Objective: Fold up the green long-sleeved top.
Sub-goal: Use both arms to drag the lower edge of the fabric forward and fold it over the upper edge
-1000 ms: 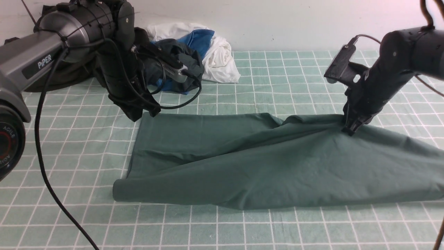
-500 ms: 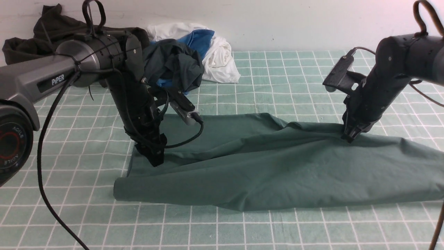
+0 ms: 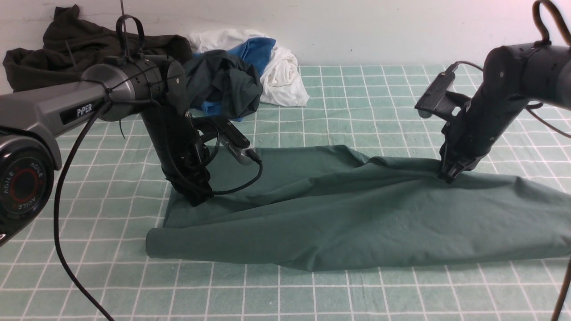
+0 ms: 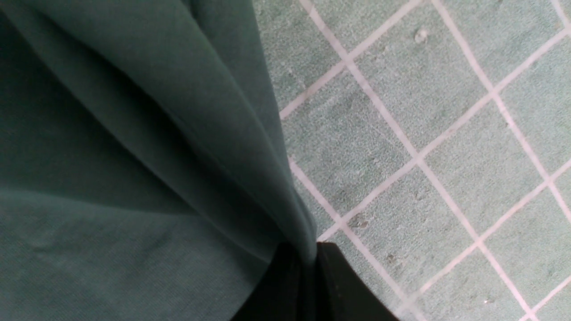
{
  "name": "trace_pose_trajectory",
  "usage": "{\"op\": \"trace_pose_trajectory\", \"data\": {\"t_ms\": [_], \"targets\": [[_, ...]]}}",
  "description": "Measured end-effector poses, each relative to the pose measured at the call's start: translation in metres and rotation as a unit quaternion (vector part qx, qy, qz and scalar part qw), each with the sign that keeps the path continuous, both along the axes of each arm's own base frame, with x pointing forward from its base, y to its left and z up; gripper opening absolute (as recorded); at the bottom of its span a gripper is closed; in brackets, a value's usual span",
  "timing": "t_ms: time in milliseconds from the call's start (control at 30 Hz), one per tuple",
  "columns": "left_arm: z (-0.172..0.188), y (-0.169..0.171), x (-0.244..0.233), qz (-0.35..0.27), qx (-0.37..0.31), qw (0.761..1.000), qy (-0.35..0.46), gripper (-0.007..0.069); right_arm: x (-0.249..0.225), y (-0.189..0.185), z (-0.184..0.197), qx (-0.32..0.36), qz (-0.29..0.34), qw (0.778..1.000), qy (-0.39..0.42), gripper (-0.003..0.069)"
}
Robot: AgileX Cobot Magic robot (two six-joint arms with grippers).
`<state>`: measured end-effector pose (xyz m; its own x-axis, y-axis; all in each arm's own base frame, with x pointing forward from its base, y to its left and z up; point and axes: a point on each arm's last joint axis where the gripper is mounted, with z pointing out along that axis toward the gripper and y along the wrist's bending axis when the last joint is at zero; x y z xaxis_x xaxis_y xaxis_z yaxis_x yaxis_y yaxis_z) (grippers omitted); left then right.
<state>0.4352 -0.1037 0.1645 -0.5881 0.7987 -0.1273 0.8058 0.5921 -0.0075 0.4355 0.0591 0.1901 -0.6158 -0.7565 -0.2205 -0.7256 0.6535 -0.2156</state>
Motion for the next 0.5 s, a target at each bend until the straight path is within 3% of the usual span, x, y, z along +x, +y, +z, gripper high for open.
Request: {"op": "trace_pose_trajectory", "data": {"t_ms": [100, 233, 333, 500], "targets": [[0.0042, 0.0001, -0.0003, 0.0, -0.001, 1.0, -0.005, 0.0111, 0.0, 0.0, 0.0, 0.0, 0.0, 1.0, 0.0, 0.0012], [0.0047, 0.0002, -0.0004, 0.0, -0.001, 1.0, -0.006, 0.023, 0.0, 0.0, 0.0, 0.0, 0.0, 1.0, 0.0, 0.0012], [0.0048, 0.0002, 0.0005, 0.0, -0.001, 1.0, -0.011, 0.0398, 0.0, 0.0, 0.0, 0.0, 0.0, 1.0, 0.0, 0.0012], [0.0026, 0.0012, 0.0036, -0.002, 0.006, 1.0, -0.024, 0.0513, 0.0, 0.0, 0.0, 0.0, 0.0, 1.0, 0.0, 0.0012]]}}
